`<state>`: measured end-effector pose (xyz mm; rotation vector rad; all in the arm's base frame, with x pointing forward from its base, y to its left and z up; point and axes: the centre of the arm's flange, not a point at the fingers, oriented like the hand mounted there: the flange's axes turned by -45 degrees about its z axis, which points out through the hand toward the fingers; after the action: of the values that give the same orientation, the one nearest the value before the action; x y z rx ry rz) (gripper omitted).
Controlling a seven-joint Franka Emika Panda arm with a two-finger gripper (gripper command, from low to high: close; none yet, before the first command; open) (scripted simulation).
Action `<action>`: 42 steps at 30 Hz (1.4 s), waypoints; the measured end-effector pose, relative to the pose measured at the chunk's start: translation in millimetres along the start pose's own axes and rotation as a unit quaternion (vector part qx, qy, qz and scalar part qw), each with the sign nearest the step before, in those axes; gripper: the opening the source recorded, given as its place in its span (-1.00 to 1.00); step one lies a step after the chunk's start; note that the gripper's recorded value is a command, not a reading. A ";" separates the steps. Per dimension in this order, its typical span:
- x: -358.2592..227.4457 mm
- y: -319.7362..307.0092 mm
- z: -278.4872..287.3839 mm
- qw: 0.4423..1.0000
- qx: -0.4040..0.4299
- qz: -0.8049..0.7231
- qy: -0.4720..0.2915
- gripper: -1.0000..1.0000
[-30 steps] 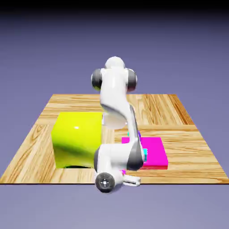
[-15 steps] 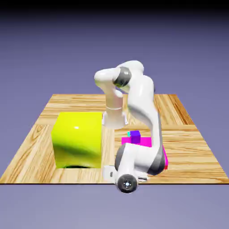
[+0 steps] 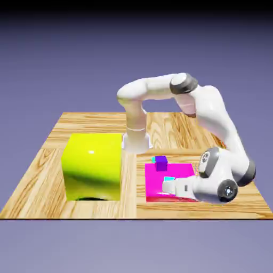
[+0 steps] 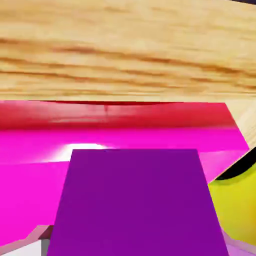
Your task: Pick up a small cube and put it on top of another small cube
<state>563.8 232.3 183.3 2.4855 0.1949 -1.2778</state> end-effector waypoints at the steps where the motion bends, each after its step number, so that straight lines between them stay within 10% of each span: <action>1: -3.8 -1.2 6.2 1.000 0.006 0.013 -0.005 -1.00; 21: -114.0 38.5 92.2 0.934 0.245 0.260 0.012 -1.00; 42: -209.7 144.9 232.1 0.670 0.585 0.457 -0.004 -1.00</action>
<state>303.2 20.9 262.0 2.5683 -2.2220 -0.9623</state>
